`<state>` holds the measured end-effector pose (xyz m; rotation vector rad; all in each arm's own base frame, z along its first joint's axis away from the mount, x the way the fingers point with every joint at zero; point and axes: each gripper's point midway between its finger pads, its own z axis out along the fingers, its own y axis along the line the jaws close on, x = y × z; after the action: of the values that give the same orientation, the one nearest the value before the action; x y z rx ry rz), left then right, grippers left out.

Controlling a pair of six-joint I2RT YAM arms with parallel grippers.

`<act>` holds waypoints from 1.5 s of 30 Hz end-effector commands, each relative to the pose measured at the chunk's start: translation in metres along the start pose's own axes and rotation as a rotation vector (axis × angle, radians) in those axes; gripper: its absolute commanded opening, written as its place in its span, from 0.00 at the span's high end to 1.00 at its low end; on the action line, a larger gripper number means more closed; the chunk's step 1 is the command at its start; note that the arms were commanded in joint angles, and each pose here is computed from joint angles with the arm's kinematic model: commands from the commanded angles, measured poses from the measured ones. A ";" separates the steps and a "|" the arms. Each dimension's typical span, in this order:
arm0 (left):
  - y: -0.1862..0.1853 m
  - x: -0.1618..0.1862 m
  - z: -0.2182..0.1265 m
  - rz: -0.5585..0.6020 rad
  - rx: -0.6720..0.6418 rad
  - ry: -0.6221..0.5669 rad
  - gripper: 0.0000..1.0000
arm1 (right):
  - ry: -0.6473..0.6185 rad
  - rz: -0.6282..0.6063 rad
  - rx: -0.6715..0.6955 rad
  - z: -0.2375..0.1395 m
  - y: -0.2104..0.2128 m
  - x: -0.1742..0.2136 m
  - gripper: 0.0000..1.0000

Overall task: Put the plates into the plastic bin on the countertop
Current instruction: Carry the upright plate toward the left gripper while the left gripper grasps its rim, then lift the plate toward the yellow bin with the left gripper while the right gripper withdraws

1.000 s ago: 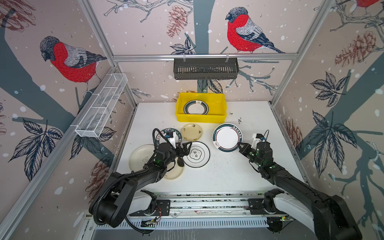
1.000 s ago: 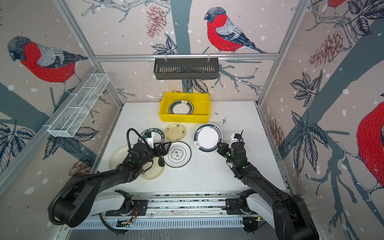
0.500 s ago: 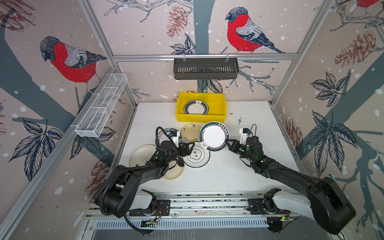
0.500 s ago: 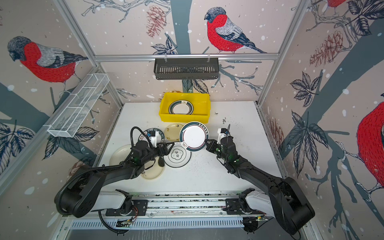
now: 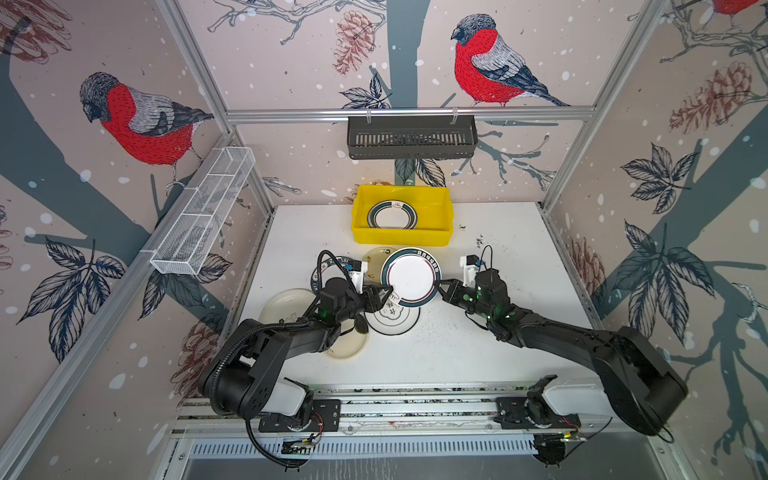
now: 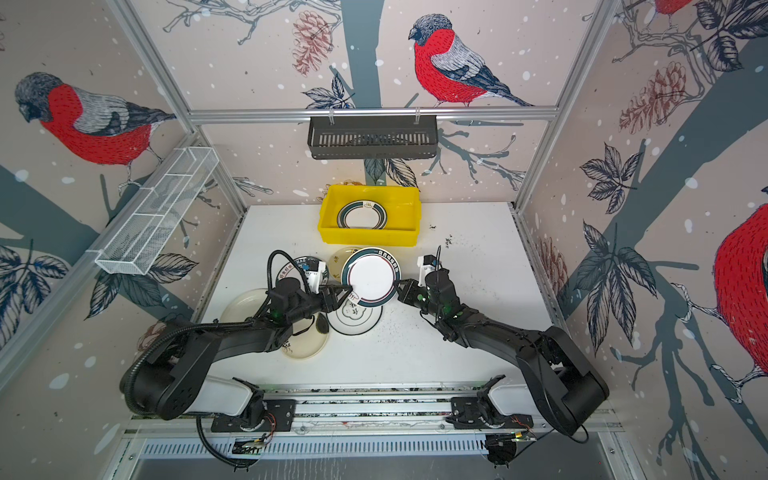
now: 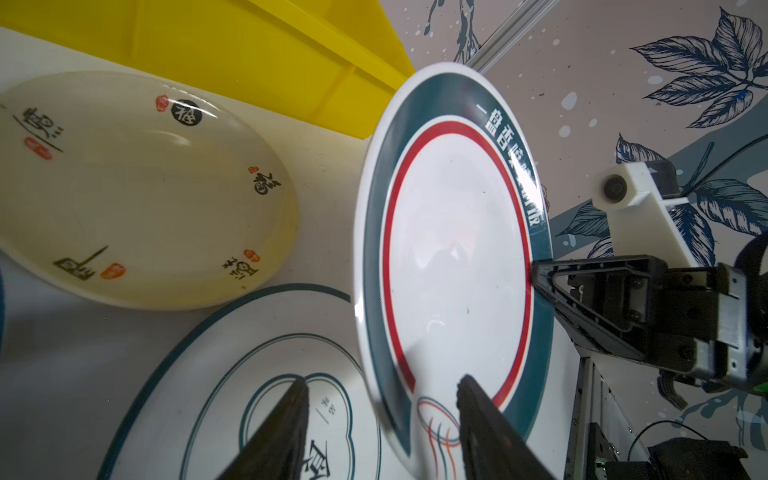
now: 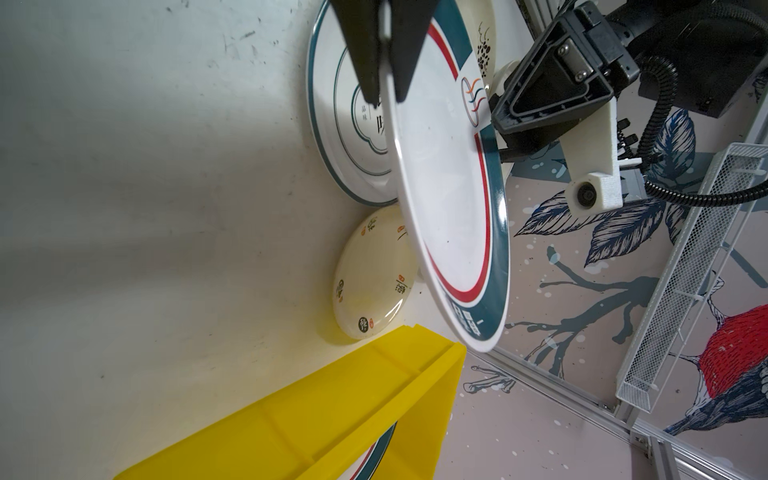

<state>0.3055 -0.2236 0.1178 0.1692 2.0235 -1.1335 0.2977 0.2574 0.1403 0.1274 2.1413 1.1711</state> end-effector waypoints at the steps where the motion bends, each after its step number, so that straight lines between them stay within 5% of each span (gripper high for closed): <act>1: -0.013 -0.011 0.000 0.026 0.056 -0.035 0.49 | -0.036 -0.021 -0.076 0.002 0.021 -0.011 1.00; 13: -0.012 -0.011 0.001 0.031 0.047 -0.035 0.93 | 0.003 -0.034 -0.066 0.013 0.022 -0.006 1.00; 19: -0.011 -0.011 0.002 0.029 0.042 -0.030 1.00 | 0.018 -0.040 -0.049 0.019 0.021 -0.005 0.98; 21: -0.011 -0.011 0.001 0.028 0.040 -0.030 1.00 | 0.018 -0.038 -0.045 0.020 0.020 -0.006 0.91; 28: -0.010 -0.012 -0.001 0.043 0.024 -0.038 1.00 | 0.014 -0.043 -0.002 0.020 0.012 -0.005 0.29; 36: -0.005 -0.014 -0.003 0.067 -0.014 -0.042 1.00 | -0.011 -0.067 0.065 0.010 0.005 -0.011 0.10; 45: 0.001 -0.023 -0.008 0.110 -0.077 -0.072 1.00 | -0.105 -0.136 0.132 -0.018 0.003 -0.027 0.05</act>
<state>0.3093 -0.2144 0.1250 0.1848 2.0123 -1.0264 0.3061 0.2474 0.1637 0.0891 2.1116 1.0034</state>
